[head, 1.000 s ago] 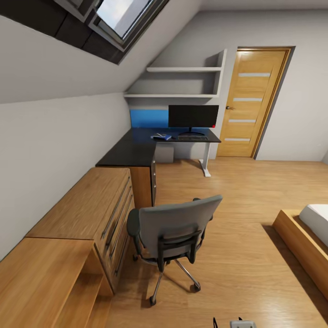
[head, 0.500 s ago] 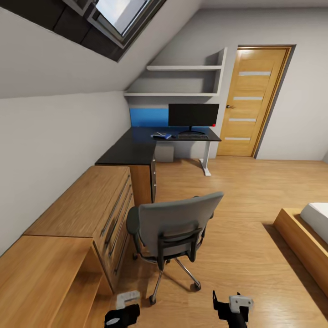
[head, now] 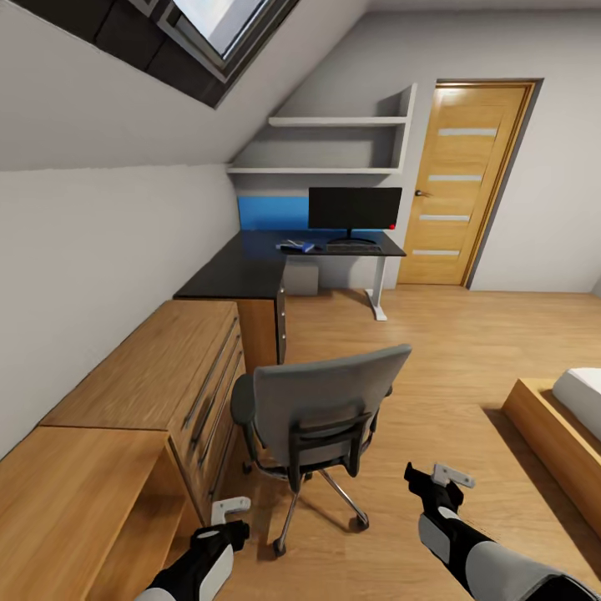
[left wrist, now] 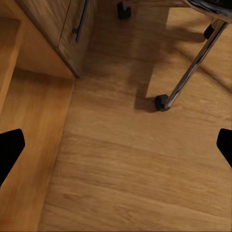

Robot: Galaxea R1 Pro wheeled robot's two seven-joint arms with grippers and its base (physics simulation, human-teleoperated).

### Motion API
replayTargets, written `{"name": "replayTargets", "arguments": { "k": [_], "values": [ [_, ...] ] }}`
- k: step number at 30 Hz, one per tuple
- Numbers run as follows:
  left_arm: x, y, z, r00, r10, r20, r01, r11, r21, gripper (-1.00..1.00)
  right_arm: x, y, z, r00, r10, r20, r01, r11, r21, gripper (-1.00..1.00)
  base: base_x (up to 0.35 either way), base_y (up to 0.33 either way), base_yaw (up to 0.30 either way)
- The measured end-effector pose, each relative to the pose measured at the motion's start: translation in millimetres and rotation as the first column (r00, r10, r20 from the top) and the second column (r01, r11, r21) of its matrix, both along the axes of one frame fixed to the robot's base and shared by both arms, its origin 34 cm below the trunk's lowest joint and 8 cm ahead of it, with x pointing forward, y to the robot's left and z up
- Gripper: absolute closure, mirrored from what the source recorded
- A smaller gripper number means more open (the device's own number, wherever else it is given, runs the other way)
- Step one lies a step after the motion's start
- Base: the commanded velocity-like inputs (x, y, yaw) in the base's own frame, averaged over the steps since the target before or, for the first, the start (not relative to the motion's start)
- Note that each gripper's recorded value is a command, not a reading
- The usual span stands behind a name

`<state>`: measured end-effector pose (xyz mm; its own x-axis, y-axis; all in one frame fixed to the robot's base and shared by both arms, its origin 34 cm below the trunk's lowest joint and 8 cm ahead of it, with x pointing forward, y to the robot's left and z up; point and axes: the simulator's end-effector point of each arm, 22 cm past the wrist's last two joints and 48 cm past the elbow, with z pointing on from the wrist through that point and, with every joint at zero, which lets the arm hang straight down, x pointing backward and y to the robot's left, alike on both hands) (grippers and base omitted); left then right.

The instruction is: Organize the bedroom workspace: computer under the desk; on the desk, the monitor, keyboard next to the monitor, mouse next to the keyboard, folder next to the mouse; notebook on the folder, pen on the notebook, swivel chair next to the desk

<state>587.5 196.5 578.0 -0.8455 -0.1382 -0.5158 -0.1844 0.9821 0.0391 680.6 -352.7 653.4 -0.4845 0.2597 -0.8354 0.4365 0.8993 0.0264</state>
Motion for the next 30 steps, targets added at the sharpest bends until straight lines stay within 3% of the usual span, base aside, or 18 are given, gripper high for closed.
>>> {"name": "replayTargets", "arguments": {
  "k": [4, 10, 13, 17, 30],
  "values": [
    [1.8, 0.3, -5.4, 1.0, 0.002, 0.012, -0.002, 1.0, 0.001, -1.0, -1.7, 6.6, -5.6, 0.999, 0.017, 0.027, -0.017, 1.0, -0.015, -1.0, 0.0, 0.0, 0.0],
    [2.8, -1.2, -14.3, 1.0, 0.002, 0.019, -0.002, 1.0, 0.0, -1.0, 6.8, 38.9, -8.1, 0.989, 0.13, 0.072, -0.126, 0.991, -0.048, -1.0, 0.0, 0.0, 0.0],
    [3.1, -1.4, -19.0, 1.0, 0.002, 0.022, -0.002, 1.0, 0.0, -1.0, 10.6, 44.2, -6.2, 0.983, 0.152, 0.107, -0.146, 0.987, -0.065, -1.0, 0.0, 0.0, 0.0],
    [3.2, -2.7, -25.4, 1.0, 0.0, 0.024, 0.0, 1.0, -0.001, -1.0, 13.0, 51.8, -9.2, 0.977, 0.174, 0.124, -0.166, 0.983, -0.074, -1.0, 0.0, 0.0, 0.0],
    [-6.3, -7.1, -53.5, 1.0, -0.007, 0.002, 0.007, 1.0, -0.003, -1.0, 12.0, 51.3, -31.1, 0.977, 0.171, 0.128, -0.162, 0.984, -0.073, -1.0, 0.0, 0.0, 0.0]
  ]
}}
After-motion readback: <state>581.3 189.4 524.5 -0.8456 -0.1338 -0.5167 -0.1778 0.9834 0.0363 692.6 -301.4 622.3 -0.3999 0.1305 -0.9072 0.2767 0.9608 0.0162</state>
